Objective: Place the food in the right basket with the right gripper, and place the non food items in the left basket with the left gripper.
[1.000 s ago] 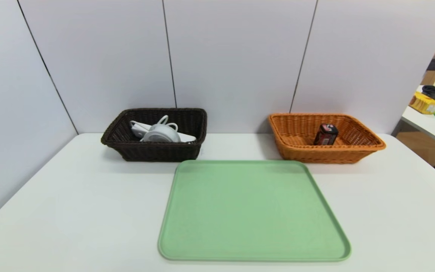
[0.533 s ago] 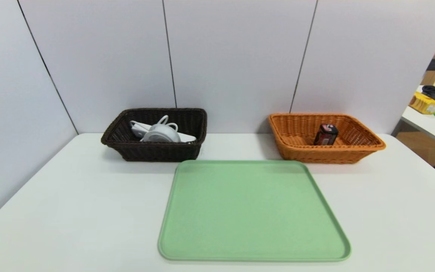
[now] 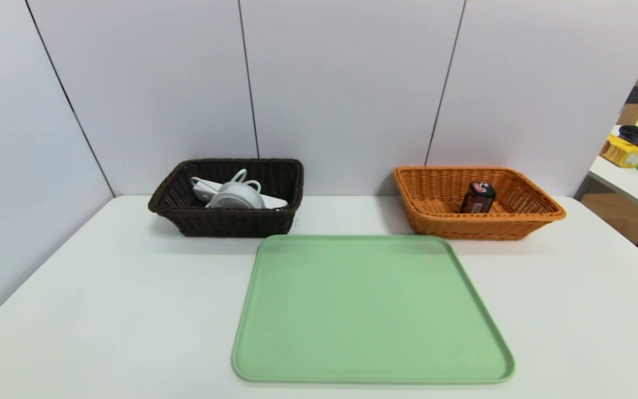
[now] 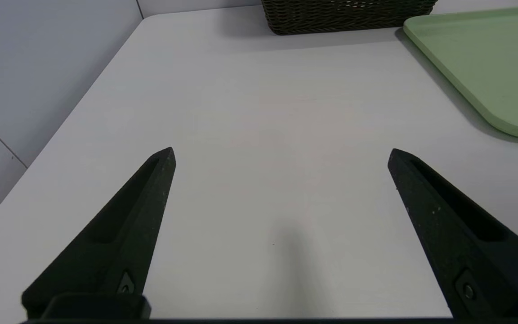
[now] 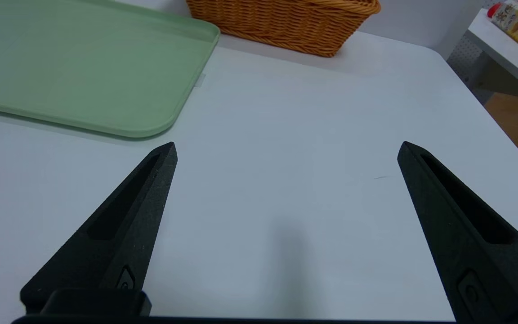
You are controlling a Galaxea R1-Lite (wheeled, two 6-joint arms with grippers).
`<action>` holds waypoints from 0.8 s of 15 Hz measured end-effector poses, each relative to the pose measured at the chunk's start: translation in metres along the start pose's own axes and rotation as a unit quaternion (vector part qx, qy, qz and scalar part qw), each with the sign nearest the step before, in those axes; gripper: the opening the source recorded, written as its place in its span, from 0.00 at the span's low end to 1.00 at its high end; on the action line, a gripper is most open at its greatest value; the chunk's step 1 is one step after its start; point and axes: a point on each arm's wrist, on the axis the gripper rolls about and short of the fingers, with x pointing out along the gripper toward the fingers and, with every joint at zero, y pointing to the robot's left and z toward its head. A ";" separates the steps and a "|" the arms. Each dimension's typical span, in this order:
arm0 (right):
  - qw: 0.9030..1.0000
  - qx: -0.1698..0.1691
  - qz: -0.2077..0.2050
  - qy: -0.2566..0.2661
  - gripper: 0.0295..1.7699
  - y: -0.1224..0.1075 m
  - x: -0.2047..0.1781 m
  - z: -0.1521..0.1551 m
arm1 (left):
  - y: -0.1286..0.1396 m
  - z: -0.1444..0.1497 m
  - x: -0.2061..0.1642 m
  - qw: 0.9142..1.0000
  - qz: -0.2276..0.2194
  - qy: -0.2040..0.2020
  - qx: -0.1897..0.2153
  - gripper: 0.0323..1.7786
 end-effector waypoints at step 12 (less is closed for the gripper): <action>1.000 0.026 -0.002 -0.008 0.96 0.000 0.000 0.000 | 0.000 0.000 0.000 1.000 0.000 0.000 0.000 0.95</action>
